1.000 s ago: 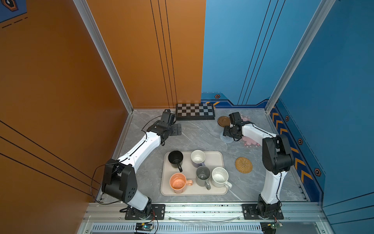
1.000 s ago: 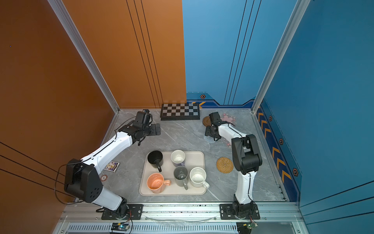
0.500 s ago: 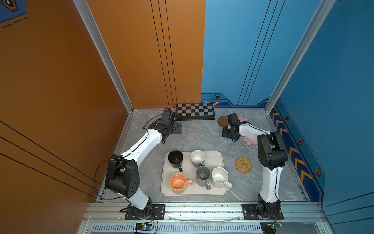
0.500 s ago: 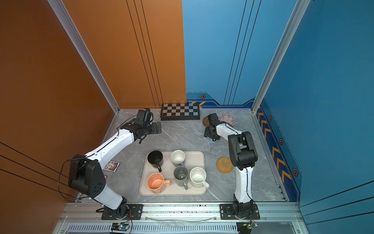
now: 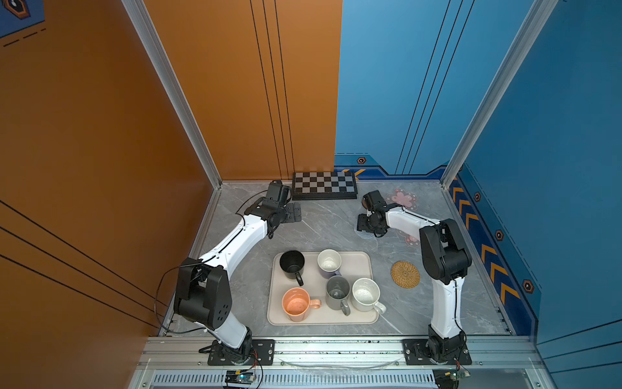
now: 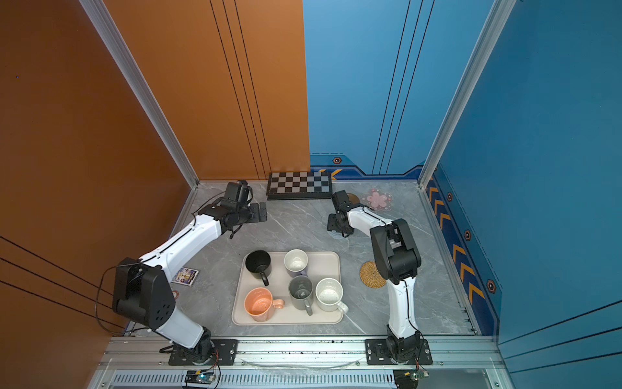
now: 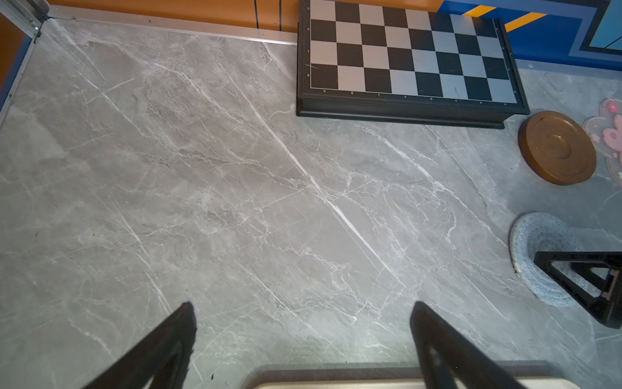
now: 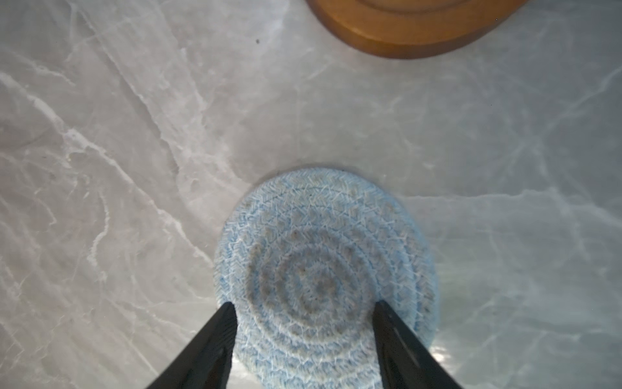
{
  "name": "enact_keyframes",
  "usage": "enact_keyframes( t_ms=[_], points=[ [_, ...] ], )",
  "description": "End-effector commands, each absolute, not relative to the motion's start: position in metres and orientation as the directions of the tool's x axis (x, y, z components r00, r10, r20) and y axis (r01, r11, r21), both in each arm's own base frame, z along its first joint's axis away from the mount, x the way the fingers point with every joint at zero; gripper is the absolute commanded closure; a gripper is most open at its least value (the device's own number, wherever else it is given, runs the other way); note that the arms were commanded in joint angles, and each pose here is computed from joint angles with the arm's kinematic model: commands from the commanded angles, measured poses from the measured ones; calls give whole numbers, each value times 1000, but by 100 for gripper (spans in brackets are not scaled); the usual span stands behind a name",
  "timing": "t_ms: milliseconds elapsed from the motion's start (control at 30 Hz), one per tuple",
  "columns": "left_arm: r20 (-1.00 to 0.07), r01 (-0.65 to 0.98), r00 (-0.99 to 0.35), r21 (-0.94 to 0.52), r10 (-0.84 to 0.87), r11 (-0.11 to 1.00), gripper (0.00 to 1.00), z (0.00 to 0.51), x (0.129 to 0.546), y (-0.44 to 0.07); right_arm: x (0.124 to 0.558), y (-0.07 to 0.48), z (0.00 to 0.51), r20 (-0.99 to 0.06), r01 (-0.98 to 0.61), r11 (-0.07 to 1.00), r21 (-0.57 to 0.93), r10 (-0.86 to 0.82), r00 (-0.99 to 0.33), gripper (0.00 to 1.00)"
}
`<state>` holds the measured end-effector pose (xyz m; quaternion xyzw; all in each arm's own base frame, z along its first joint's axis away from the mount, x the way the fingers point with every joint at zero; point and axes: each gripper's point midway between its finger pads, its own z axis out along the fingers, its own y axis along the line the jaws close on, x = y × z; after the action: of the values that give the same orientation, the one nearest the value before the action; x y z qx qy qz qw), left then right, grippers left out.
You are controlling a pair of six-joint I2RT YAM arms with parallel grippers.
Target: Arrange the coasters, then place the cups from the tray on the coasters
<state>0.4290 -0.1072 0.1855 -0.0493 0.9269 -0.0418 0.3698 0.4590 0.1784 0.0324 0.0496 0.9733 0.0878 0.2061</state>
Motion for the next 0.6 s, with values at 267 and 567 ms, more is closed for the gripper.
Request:
enact_keyframes(
  t_ms=[267,567],
  points=[
    [-672,-95,-719,-156,-176,983,0,190,415,-93,417,250,-10,-213,-7,972,233,44,-976,34],
    [-681,-124,-707,-150,-193,981,0,193,411,-84,398,314,-17,-178,-102,946,309,-48,-983,34]
  ],
)
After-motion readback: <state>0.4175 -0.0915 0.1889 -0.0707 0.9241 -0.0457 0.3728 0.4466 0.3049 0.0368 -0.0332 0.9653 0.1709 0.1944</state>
